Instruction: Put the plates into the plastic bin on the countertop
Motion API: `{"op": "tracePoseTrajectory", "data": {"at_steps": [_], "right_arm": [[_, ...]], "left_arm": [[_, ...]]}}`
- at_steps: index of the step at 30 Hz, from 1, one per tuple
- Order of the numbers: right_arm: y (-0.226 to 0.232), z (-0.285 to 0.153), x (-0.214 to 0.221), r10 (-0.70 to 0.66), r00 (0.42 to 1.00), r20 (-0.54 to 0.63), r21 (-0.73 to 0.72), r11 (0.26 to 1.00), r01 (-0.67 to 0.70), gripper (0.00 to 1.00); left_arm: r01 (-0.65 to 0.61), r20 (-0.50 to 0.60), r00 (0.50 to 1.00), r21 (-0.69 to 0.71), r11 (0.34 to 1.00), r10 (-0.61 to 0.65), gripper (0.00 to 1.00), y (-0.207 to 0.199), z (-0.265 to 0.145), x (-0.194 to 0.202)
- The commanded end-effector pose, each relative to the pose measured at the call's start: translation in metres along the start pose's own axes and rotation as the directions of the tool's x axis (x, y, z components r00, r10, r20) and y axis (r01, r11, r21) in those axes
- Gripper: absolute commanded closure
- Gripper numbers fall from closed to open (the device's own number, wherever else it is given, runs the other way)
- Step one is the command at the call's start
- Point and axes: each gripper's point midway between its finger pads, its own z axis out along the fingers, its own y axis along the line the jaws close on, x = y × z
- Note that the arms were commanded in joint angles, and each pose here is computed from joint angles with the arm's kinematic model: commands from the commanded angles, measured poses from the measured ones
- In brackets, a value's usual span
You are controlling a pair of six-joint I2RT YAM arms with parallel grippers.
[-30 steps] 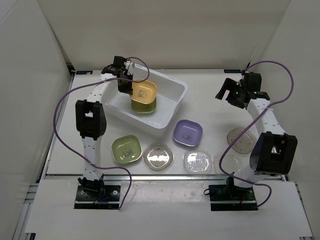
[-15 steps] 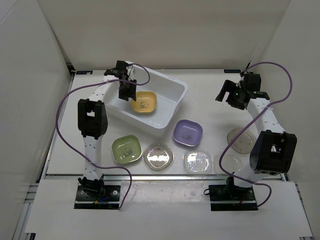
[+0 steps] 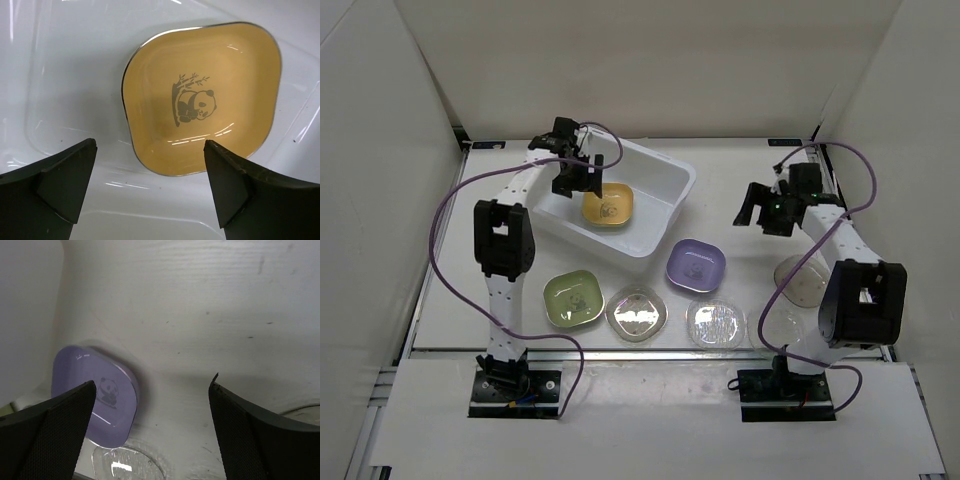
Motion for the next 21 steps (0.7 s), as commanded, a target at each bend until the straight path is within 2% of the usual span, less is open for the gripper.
{"op": "tracePoseTrajectory", "data": {"at_steps": [1, 3, 4, 5, 7, 9, 10, 11, 13, 14, 16, 19, 20, 21], "right_arm": [[0.025, 0.005, 0.045, -0.059, 0.992, -0.114, -0.077, 0.996, 0.051, 0.05], [0.036, 0.007, 0.058, -0.065, 0.989, -0.131, -0.125, 0.991, 0.048, 0.06], [0.038, 0.01, 0.069, -0.051, 0.988, -0.149, -0.135, 0.99, 0.031, 0.08], [0.042, 0.013, 0.075, -0.061, 0.986, -0.156, -0.15, 0.988, 0.038, 0.08], [0.04, 0.02, 0.089, -0.061, 0.98, -0.187, -0.128, 0.991, 0.037, 0.1], [0.041, 0.028, 0.098, -0.075, 0.976, -0.203, -0.124, 0.991, 0.05, 0.11], [0.04, 0.032, 0.101, -0.07, 0.975, -0.21, -0.12, 0.992, 0.045, 0.13], [0.041, 0.033, 0.101, -0.071, 0.976, -0.205, -0.121, 0.992, 0.047, 0.15], [0.04, 0.038, 0.106, -0.057, 0.976, -0.21, -0.122, 0.992, 0.031, 0.17], [0.04, 0.041, 0.106, -0.05, 0.977, -0.208, -0.123, 0.992, 0.025, 0.22], [0.043, 0.045, 0.106, -0.05, 0.979, -0.198, -0.132, 0.991, 0.024, 0.24], [0.046, 0.052, 0.106, -0.05, 0.98, -0.191, -0.141, 0.99, 0.023, 0.39], [0.044, 0.056, 0.109, -0.037, 0.978, -0.205, -0.132, 0.991, 0.009, 0.47], [0.043, 0.058, 0.108, -0.036, 0.978, -0.206, -0.128, 0.992, 0.009, 0.47]], "left_arm": [[-0.03, 0.291, 0.956, 0.015, 0.999, 0.025, 0.01, -0.021, -0.104, -0.065], [-0.03, 0.35, 0.937, 0.014, 0.999, 0.023, 0.01, -0.024, -0.126, -0.073], [-0.032, 0.405, 0.914, 0.014, 0.999, 0.024, 0.01, -0.029, -0.154, -0.077], [-0.031, 0.421, 0.907, 0.013, 0.999, 0.022, 0.01, -0.029, -0.157, -0.075], [-0.033, 0.493, 0.87, 0.02, 0.999, 0.019, 0.01, -0.035, -0.193, -0.074], [-0.033, 0.507, 0.862, 0.026, 0.999, 0.015, 0.01, -0.037, -0.199, -0.062], [-0.03, 0.549, 0.835, 0.04, 0.999, 0.004, 0.01, -0.041, -0.223, -0.059], [-0.02, 0.535, 0.845, 0.037, 0.999, -0.003, 0.01, -0.038, -0.216, -0.047], [-0.001, 0.56, 0.828, 0.036, 0.999, -0.02, 0.01, -0.036, -0.227, -0.037], [0.01, 0.57, 0.821, 0.037, 0.999, -0.03, 0.01, -0.032, -0.236, -0.022], [0.023, 0.572, 0.819, 0.051, 0.998, -0.048, 0.01, -0.032, -0.241, -0.006], [0.08, 0.574, 0.815, 0.02, 0.997, -0.077, 0.01, -0.019, -0.246, 0.026], [0.091, 0.597, 0.798, 0.023, 0.996, -0.087, 0.01, -0.017, -0.258, 0.034], [0.107, 0.579, 0.809, 0.023, 0.994, -0.101, 0.01, -0.013, -0.251, 0.047]]}}
